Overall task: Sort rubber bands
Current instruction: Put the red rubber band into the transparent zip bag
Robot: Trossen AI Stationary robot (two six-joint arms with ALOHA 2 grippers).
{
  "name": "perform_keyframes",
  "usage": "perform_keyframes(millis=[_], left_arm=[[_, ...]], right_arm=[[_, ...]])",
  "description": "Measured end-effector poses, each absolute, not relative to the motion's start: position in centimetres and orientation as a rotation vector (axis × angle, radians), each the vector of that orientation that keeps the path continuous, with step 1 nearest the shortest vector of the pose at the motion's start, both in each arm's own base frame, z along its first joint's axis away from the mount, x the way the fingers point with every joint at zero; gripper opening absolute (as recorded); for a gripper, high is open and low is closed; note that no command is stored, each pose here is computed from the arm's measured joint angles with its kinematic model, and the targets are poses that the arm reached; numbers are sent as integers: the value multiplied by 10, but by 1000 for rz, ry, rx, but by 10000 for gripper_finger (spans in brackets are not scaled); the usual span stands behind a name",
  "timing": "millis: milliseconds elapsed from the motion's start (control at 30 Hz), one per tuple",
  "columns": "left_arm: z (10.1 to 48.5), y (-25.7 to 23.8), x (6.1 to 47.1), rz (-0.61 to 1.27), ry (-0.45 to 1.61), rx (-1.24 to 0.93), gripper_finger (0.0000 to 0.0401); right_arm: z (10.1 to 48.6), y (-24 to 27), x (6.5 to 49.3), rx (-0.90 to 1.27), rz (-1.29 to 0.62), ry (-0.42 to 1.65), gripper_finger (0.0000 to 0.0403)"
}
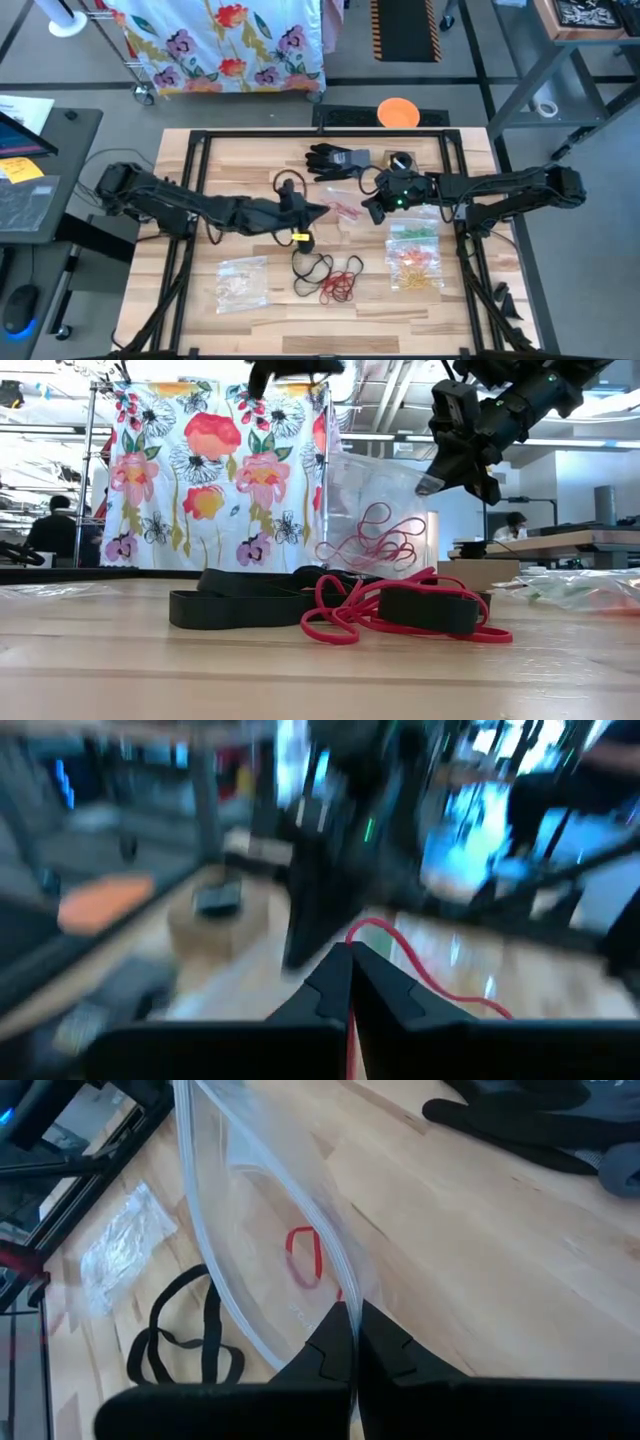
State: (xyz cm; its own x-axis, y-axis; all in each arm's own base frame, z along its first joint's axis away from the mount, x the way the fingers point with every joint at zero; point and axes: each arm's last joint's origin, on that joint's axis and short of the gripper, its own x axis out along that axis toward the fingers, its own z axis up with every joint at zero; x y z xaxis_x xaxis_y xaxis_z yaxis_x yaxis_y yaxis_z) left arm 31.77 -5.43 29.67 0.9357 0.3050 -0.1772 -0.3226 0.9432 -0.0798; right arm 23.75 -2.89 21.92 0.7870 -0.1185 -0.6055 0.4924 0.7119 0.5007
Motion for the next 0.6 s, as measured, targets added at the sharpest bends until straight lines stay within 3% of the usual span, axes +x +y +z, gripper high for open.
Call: perform_keyframes(millis=[300,600], left_arm=[[315,-18,326,376,-34,-99,0],[320,22,328,300,-99,-201,0]], right_arm=[[220,-29,238,704,-357,566,0],[220,-29,238,704,-357,567,0]])
